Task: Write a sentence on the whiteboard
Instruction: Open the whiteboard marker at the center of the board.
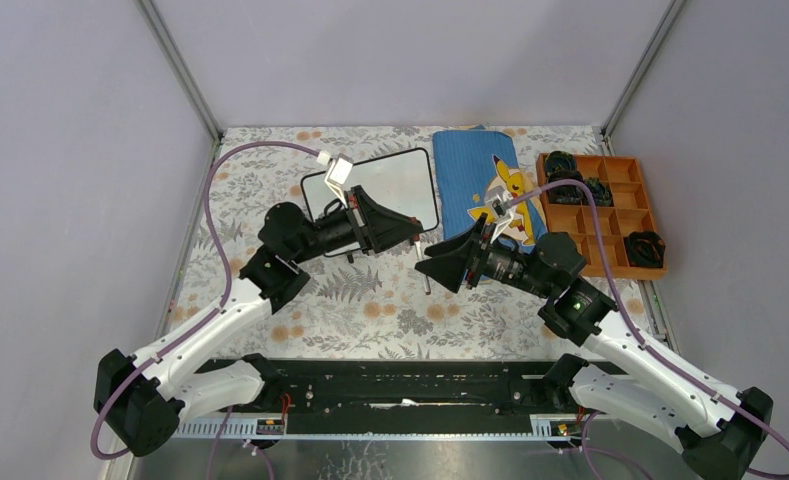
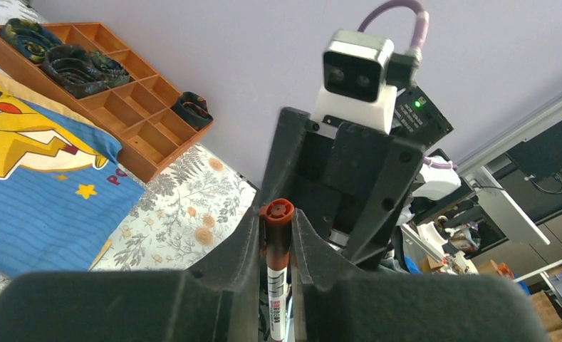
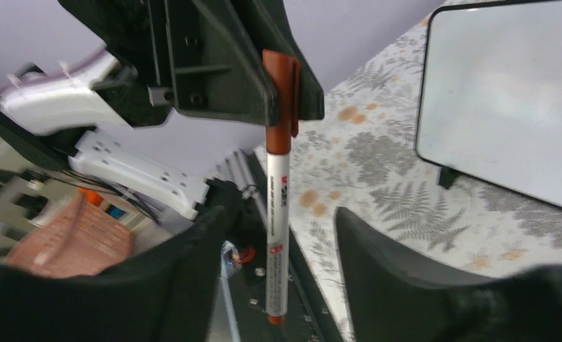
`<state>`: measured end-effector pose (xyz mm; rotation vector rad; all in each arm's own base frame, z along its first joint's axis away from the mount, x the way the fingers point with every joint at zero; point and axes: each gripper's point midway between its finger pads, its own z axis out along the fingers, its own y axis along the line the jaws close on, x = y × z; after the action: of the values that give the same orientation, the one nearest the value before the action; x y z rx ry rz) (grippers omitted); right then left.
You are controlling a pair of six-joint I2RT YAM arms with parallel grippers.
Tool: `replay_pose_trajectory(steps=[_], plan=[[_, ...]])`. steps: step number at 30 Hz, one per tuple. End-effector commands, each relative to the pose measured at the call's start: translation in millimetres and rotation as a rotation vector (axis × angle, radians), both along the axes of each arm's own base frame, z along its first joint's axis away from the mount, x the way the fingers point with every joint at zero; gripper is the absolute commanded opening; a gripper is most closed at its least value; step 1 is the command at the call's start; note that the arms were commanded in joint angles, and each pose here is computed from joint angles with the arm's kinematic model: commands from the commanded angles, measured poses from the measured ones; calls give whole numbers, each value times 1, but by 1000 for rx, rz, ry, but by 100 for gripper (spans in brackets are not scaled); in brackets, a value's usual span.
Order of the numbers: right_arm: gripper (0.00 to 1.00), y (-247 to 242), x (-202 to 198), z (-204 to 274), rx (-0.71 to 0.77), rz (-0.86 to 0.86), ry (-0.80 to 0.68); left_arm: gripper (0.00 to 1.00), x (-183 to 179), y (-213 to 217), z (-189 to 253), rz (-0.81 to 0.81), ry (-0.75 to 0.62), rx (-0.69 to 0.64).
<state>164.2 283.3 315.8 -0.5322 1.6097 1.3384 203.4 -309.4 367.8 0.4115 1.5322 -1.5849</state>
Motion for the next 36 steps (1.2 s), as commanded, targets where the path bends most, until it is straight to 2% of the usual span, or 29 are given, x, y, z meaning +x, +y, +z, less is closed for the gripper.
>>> replay_pose_trajectory(steps=[1,3,5,14,21,26,32,36], plan=[[73,-1,0,40,137,-11,-21,0,-10,7,17,-1,-61,-63],[79,-2,0,43,178,-17,0,0,-12,10,21,10,-68,-78],[80,0,-3,49,213,2,12,0,-15,13,23,11,-73,-87],[68,14,-8,54,266,92,72,0,-22,19,32,13,-72,-115],[65,18,-10,62,302,125,90,0,-24,22,34,16,-79,-122],[55,22,-10,61,306,149,104,0,-25,23,35,17,-83,-124],[48,24,-14,59,297,172,110,0,-25,24,38,26,-88,-127],[37,24,-15,55,284,181,116,0,-24,23,39,26,-91,-128]])
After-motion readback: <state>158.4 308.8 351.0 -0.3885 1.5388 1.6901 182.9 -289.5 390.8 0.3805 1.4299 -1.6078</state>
